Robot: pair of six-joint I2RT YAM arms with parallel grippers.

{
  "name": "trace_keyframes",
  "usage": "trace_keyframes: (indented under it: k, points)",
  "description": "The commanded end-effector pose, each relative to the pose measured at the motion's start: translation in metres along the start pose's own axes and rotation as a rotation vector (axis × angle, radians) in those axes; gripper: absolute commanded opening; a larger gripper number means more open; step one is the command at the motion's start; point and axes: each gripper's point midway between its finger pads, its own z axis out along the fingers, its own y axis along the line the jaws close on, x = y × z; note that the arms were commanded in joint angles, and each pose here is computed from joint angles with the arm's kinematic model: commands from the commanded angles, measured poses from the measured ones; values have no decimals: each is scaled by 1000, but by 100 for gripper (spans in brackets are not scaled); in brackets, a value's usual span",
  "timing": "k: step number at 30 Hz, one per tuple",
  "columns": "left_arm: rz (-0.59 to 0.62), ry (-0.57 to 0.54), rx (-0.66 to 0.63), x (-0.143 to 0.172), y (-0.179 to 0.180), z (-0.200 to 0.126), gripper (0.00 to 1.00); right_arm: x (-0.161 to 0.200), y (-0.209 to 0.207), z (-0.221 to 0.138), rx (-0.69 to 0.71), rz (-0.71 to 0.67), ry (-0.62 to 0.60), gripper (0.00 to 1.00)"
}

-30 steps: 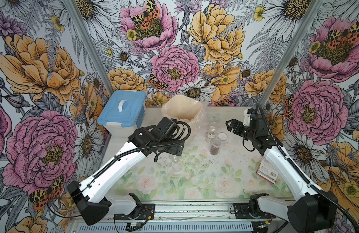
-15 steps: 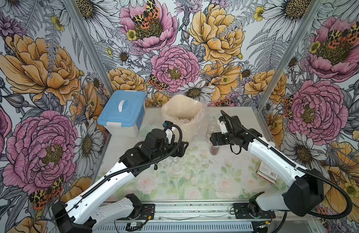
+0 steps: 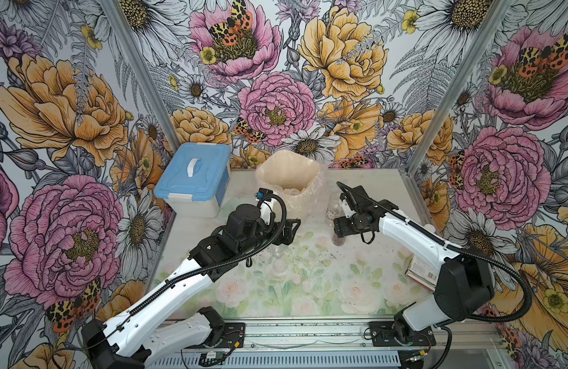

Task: Empty the moldy dried flower tea in the jars
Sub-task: Pick up the jar from the center of the board.

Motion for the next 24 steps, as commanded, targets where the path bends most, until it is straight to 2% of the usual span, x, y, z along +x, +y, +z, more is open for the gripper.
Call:
trace_keyframes:
  k: [1,17,24]
  points:
    - [4,-28,2,-6,-1,2,99,-15,0,-4,28,-22,-31,78]
    - [3,-15,-13,0,3,6,99,-12,4,11,39,-40,7,67]
    - [1,-7,-19,2,5,8,99,-10,3,12,52,-47,11,54]
